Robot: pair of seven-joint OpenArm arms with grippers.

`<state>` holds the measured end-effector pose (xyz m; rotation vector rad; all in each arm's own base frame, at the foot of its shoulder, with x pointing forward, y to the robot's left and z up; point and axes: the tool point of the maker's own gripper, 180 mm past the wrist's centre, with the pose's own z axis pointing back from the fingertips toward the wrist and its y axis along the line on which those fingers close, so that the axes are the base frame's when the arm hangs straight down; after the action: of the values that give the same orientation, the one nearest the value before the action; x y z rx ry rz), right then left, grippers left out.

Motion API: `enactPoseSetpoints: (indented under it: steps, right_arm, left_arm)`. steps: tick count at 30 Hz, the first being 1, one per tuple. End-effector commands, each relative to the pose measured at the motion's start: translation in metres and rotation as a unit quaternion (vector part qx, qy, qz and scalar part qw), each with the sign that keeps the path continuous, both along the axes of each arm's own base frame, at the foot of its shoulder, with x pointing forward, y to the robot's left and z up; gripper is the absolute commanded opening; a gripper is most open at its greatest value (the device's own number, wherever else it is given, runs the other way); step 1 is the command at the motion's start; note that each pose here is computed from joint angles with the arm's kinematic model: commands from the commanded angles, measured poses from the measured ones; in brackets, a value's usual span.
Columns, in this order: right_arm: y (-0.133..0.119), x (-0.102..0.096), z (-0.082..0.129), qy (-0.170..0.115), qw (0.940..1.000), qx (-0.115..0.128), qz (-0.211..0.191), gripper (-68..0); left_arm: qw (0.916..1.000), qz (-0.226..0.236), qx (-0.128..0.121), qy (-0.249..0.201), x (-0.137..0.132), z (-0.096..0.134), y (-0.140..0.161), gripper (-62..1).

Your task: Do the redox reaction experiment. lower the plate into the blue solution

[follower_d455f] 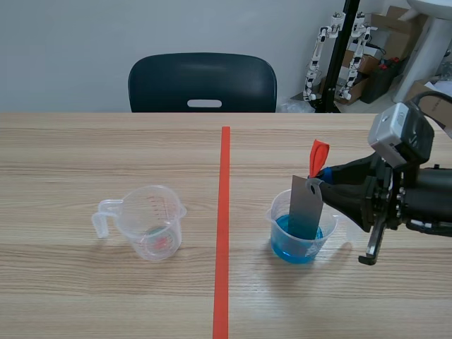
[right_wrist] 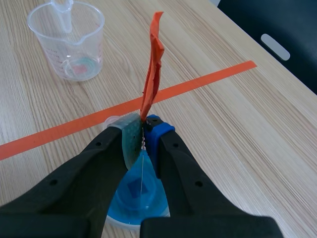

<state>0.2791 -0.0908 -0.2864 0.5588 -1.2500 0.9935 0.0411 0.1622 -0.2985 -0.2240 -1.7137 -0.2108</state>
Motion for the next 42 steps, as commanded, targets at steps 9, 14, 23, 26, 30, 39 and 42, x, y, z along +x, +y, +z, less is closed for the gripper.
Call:
enactPoseSetpoints:
  steps: [9,14,23,26,30,39,42]
  right_arm:
    - [-0.0033,0.0035,0.0079,-0.013,0.9999,-0.003,0.005,-66.9]
    - [-0.0034,0.0035,0.0078,-0.013,0.9999,-0.004,0.005,-66.9]
    - [-0.0034,0.0034,0.0077,-0.013,0.9999,-0.004,0.005,-66.9]
    - [-0.0034,0.0034,0.0077,-0.013,0.9999,-0.004,0.005,-66.9]
    - [-0.0034,0.0034,0.0077,-0.013,0.9999,-0.004,0.005,-66.9]
    - [-0.0034,0.0034,0.0077,-0.013,0.9999,-0.004,0.005,-66.9]
    - [-0.0034,0.0034,0.0076,-0.013,0.9999,-0.004,0.005,-66.9]
  left_arm:
    - [0.9995,-0.001,-0.007,-0.029,0.0013,0.0115,0.0013,1.4]
    - [0.9995,-0.001,-0.007,-0.029,0.0013,0.0116,0.0013,1.4]
    - [0.9995,-0.001,-0.006,-0.029,0.0014,0.0116,0.0014,1.4]
    - [0.9995,-0.001,-0.006,-0.029,0.0014,0.0116,0.0014,1.4]
    - [0.9995,-0.001,-0.006,-0.029,0.0014,0.0116,0.0014,1.4]
    - [0.9995,-0.001,-0.006,-0.029,0.0014,0.0116,0.0014,1.4]
    - [0.9995,-0.001,-0.006,-0.029,0.0014,0.0116,0.0014,1.4]
